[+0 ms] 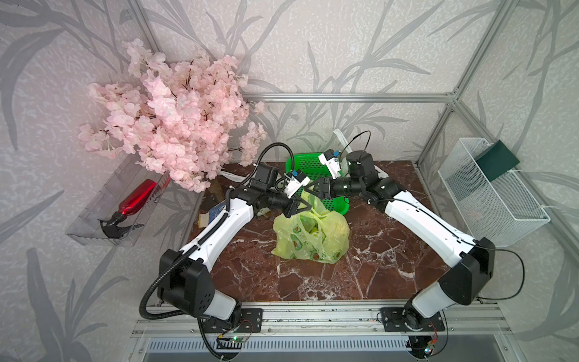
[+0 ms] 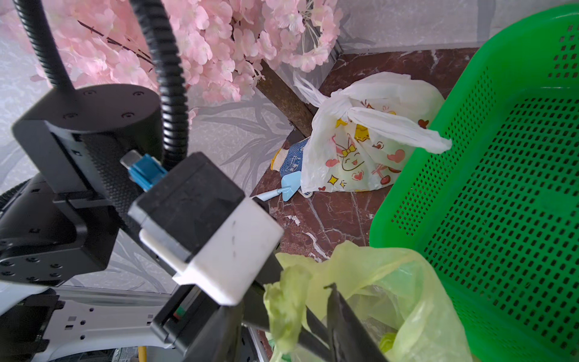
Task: Place the pears into plastic bags & tie knots
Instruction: Tie the plastic bag at the center of the board.
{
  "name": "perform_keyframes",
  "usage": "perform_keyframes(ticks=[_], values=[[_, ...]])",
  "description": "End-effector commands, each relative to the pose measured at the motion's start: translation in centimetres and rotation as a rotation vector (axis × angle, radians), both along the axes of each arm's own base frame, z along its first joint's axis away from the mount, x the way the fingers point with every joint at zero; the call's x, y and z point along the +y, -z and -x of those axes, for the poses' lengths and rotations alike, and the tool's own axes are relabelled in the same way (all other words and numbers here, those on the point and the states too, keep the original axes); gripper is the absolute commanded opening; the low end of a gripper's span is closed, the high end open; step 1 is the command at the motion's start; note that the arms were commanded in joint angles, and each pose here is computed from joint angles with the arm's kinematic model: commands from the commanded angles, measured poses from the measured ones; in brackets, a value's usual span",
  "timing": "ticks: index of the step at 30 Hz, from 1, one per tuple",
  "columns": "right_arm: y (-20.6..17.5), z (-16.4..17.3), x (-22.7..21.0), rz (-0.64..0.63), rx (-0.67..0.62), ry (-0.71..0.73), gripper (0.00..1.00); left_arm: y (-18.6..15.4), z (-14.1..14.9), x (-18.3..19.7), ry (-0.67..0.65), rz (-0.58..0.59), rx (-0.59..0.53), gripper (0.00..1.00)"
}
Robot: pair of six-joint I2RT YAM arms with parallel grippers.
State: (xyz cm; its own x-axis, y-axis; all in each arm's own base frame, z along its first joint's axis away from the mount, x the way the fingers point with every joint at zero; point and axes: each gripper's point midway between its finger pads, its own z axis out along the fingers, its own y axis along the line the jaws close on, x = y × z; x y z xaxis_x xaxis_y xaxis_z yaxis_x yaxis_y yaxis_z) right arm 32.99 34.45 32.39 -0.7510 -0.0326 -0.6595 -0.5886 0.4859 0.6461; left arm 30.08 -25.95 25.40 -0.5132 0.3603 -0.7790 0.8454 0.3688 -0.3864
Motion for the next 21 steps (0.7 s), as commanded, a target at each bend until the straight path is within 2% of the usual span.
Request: perform_keyframes(ticks=[1,5,7,10,16,21], values=[[-1.3,-0.9,0.2,-0.039,-0.047,0.019,0.24,-1.3,0.9,0.0,0.032,0.01,-0.048,0.0],[-2.6,-1.1,-0.8,-0.145,-0.095,0.045,0.06,-1.4,1.2,0.6,0.007,0.003,-0.049,0.0],[-3.4,-0.3,-1.0,-0.169,-0.13,0.025,0.0,-1.1,1.1,1.1,-0.027,-0.01,-0.038,0.06],[-3.6,0.3,-1.7,-0.17,-0.158,0.024,0.0,-0.7,1.2,1.6,-0.052,-0.029,-0.021,0.14],[-4.4,1.6,-2.8,-0.187,-0.189,0.024,0.0,-0.1,1.9,1.8,-0.037,-0.044,0.017,0.16],[-4.2,3.7,-3.5,-0.156,-0.21,-0.012,0.0,0.2,0.9,2.4,-0.09,-0.076,0.011,0.0]])
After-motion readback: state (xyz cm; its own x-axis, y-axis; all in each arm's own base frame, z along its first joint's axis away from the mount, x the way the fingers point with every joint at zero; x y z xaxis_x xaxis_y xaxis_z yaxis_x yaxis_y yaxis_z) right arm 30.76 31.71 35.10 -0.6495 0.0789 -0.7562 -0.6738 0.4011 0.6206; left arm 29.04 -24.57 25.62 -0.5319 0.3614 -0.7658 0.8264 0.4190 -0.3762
